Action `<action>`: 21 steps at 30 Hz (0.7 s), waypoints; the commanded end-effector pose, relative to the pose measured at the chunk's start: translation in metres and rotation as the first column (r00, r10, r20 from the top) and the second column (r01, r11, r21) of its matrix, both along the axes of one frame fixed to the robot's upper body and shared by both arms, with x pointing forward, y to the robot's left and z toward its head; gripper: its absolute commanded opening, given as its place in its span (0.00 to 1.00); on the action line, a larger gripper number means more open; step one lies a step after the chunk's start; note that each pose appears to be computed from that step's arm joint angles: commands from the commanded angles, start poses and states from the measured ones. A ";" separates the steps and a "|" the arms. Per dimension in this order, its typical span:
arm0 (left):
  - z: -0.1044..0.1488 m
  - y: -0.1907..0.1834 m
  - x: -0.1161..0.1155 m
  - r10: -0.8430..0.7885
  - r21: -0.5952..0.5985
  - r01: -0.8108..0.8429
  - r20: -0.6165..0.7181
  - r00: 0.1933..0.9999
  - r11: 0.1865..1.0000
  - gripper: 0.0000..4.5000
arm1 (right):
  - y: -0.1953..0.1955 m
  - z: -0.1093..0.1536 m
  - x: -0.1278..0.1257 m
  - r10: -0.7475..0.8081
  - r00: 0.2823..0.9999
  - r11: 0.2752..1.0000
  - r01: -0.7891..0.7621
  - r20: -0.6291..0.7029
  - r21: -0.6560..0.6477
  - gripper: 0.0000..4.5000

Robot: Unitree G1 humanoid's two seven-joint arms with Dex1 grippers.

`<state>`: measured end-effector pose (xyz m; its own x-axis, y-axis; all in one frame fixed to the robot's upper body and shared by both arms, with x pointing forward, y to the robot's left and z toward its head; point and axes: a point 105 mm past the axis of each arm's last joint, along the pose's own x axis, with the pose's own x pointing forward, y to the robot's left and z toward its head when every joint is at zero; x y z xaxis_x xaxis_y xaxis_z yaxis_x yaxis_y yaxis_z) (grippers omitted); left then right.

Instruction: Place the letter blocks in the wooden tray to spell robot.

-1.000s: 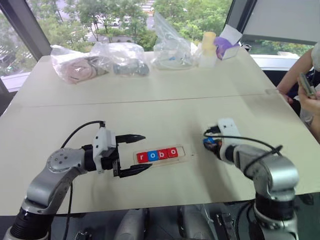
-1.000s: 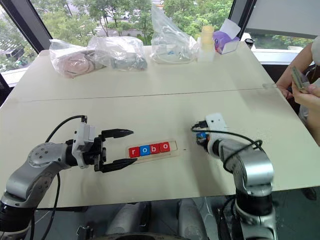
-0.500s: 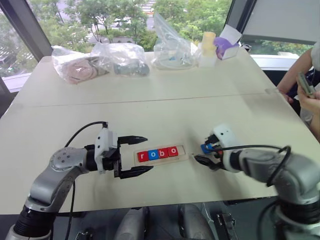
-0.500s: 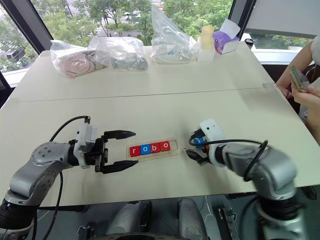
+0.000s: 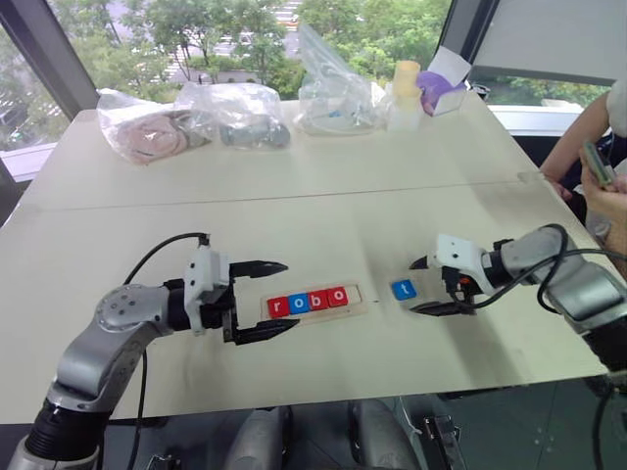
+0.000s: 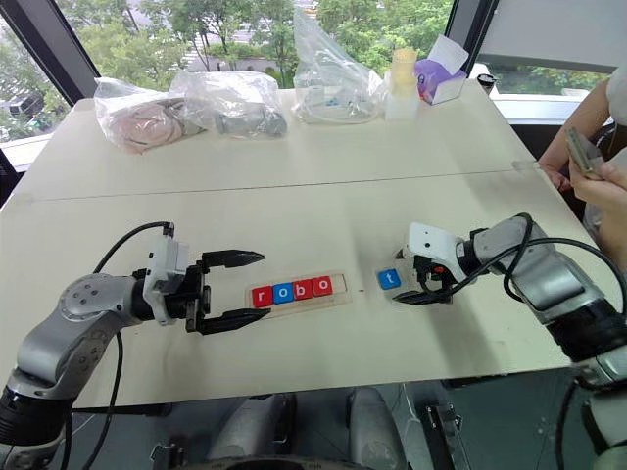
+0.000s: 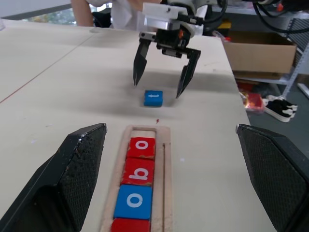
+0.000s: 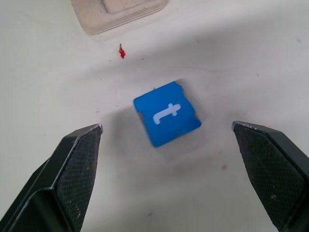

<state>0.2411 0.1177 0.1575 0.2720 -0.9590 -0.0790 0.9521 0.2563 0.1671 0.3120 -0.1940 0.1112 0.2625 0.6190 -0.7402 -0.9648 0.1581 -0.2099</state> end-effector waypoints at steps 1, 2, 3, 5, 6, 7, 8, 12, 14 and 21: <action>0.011 0.002 -0.004 0.004 -0.002 -0.004 0.043 0.999 1.000 1.00 | -0.001 -0.001 0.006 0.053 0.999 0.999 -0.053 0.007 -0.011 0.99; 0.011 0.003 -0.004 0.007 0.000 -0.007 0.043 0.999 1.000 1.00 | 0.000 -0.002 0.006 0.067 0.998 0.998 -0.067 0.001 -0.010 0.99; 0.011 0.004 -0.004 0.010 0.001 -0.010 0.043 0.999 1.000 1.00 | 0.001 -0.002 0.006 0.078 0.997 0.997 -0.078 -0.002 -0.007 0.99; 0.011 0.005 -0.005 0.015 0.002 -0.015 0.043 0.999 1.000 1.00 | 0.003 -0.003 0.006 0.099 0.995 0.995 -0.099 0.005 0.002 0.99; 0.011 0.005 -0.005 0.018 0.001 -0.018 0.042 0.999 1.000 1.00 | 0.003 -0.004 0.007 0.106 0.994 0.994 -0.106 0.010 -0.003 0.99; 0.012 0.005 -0.005 0.021 -0.001 -0.021 0.042 0.999 1.000 1.00 | 0.003 -0.006 0.007 0.117 0.993 0.993 -0.117 0.014 -0.012 0.99; 0.012 0.006 -0.005 0.023 -0.002 -0.023 0.041 0.999 1.000 1.00 | 0.003 -0.007 0.007 0.127 0.992 0.992 -0.127 0.015 -0.020 0.99; 0.013 0.007 -0.004 0.027 0.000 -0.027 0.041 0.999 1.000 1.00 | 0.003 -0.009 0.008 0.136 0.990 0.991 -0.136 0.027 -0.018 0.71; 0.014 0.007 -0.004 0.029 0.000 -0.029 0.041 0.999 1.000 1.00 | 0.004 -0.007 0.010 0.136 0.990 0.991 -0.136 0.033 -0.008 0.50; 0.013 0.007 -0.007 0.017 0.010 -0.018 0.033 0.999 1.000 1.00 | 0.037 0.017 0.015 0.202 0.966 0.977 -0.210 0.164 0.036 0.26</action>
<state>0.2397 0.1247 0.1611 0.3074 -0.9470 -0.0935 0.9416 0.2885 0.1737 0.3222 -0.1690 0.1051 0.2019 0.6869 -0.6981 -0.9616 0.0037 -0.2744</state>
